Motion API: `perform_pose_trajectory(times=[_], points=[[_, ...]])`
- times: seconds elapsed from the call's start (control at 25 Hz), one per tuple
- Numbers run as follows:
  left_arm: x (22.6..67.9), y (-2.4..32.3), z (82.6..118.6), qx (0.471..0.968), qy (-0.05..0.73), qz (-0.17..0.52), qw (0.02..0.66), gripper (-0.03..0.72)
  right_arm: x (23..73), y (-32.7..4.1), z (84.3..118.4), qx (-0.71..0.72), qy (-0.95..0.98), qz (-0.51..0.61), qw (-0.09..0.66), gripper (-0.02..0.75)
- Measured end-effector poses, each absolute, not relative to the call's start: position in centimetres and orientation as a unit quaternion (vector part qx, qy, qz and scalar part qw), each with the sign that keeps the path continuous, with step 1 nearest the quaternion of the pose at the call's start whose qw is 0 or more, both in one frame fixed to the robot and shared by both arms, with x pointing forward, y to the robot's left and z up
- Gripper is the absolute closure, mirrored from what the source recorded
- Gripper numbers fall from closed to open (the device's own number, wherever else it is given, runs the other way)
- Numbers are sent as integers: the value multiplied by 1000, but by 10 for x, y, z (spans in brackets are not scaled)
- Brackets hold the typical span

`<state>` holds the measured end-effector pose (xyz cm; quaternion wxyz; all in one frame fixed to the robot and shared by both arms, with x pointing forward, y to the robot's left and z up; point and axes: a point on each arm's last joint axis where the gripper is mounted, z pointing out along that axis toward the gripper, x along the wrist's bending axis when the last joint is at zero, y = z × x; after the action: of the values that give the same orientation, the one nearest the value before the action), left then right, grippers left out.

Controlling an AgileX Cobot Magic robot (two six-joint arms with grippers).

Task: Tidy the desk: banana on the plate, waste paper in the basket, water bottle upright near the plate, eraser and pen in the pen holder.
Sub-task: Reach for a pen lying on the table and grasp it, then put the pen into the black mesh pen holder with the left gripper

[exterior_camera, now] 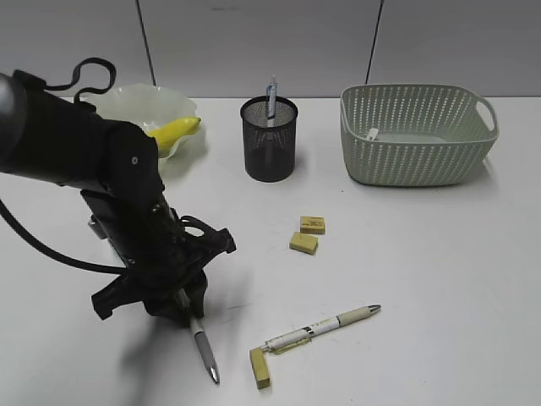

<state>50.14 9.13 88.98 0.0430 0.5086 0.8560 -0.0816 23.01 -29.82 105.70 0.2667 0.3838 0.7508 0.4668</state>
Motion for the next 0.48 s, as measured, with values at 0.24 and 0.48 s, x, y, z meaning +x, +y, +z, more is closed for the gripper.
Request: perform_pose_trajectory(times=[0.24,0.48], points=[[512,83,904,521,848,-84,46,593,230,-298,1057,384,751,467,267,229],[520,67,940,531,837,-92,96,593,230,-298,1057,384,751,467,267,229]])
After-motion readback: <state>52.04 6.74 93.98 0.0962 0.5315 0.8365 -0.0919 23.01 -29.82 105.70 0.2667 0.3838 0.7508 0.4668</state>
